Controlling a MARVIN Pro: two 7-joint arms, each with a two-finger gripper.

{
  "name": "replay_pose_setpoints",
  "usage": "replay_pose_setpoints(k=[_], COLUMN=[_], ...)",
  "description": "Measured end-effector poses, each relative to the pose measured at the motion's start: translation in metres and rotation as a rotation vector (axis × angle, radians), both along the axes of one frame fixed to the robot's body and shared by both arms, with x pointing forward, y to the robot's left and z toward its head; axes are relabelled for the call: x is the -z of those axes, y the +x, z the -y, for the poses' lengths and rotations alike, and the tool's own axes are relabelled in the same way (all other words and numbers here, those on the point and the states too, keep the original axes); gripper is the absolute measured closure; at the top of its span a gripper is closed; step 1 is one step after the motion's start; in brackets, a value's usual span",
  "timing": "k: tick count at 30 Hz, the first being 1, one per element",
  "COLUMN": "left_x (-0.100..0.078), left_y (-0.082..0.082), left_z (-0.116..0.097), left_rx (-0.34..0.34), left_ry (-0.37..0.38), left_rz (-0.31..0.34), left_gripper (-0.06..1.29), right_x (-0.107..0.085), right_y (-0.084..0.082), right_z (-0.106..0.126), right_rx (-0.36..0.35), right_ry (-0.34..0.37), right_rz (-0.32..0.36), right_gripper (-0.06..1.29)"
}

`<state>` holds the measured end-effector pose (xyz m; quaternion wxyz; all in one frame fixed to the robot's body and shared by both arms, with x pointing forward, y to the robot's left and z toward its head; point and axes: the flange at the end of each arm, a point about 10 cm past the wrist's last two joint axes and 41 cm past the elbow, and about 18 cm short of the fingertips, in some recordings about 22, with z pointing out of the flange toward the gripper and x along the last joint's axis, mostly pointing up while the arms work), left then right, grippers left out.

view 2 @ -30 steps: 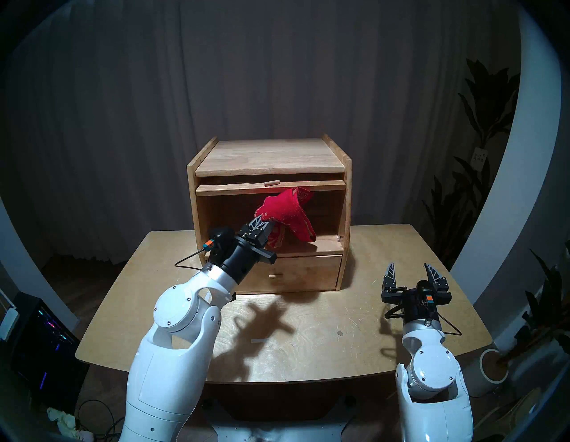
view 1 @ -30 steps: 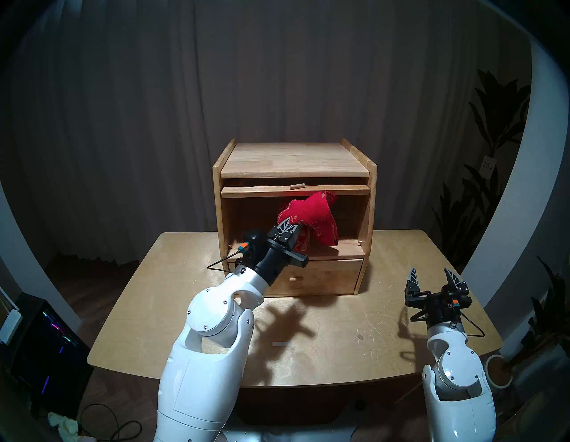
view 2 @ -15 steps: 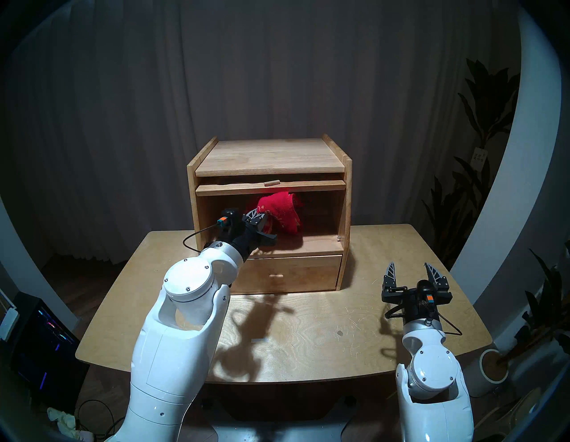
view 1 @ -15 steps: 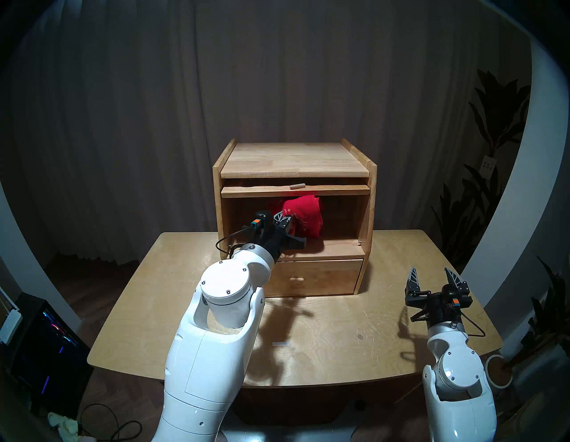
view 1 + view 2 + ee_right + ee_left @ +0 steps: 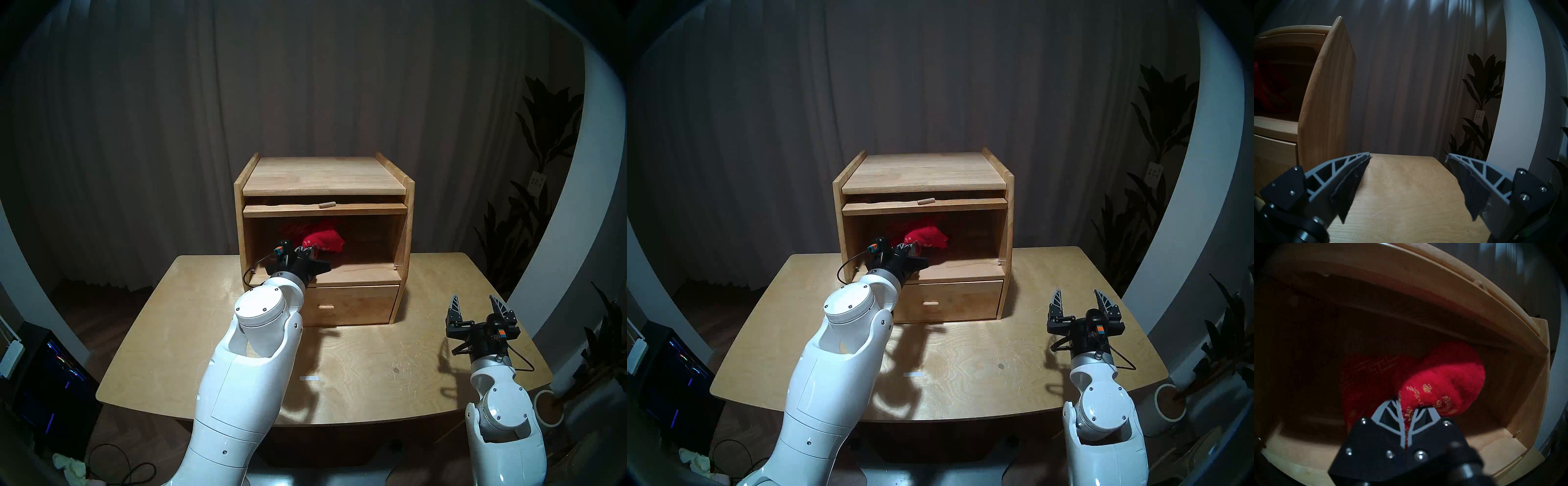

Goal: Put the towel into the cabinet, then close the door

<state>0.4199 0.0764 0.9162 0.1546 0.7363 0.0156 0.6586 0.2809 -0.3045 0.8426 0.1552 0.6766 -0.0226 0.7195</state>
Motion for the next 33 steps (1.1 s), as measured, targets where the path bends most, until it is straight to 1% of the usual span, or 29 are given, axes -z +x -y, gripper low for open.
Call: replay_pose_setpoints(k=[1, 4, 6, 10, 13, 16, 20, 24, 33], left_x=[-0.002, -0.004, -0.005, -0.007, -0.007, -0.007, -0.01, -0.009, 0.001], left_y=[0.0, 0.001, 0.001, 0.003, 0.008, 0.016, 0.025, 0.033, 0.048], left_z=[0.0, 0.001, 0.003, 0.006, 0.008, 0.008, 0.009, 0.01, 0.018], left_rx=[-0.017, -0.036, -0.035, -0.029, -0.029, -0.035, -0.039, -0.039, -0.029], left_ry=[0.009, 0.038, 0.067, 0.147, 0.187, 0.222, 0.243, 0.259, 0.294], left_rz=[0.001, -0.001, -0.012, -0.037, -0.044, -0.051, -0.051, -0.057, -0.059], left_gripper=[1.26, 1.26, 1.26, 1.26, 1.26, 1.26, 1.26, 1.26, 1.26], right_x=[0.0, 0.0, 0.0, 0.0, 0.0, 0.0, 0.0, 0.0, -0.001], right_y=[0.0, 0.0, 0.0, 0.0, 0.0, 0.0, 0.0, 0.0, 0.0], right_z=[0.0, 0.0, 0.0, 0.0, 0.0, 0.0, 0.0, 0.0, 0.0], right_rx=[0.0, 0.0, 0.0, 0.0, 0.0, 0.0, 0.0, 0.0, 0.0], right_ry=[0.0, 0.0, 0.0, 0.0, 0.0, -0.001, 0.0, -0.001, -0.001], right_rz=[0.0, 0.0, 0.0, 0.0, 0.0, 0.0, 0.0, 0.0, 0.001], right_gripper=[0.01, 0.01, 0.01, 0.01, 0.01, 0.01, 0.01, 0.01, 0.01])
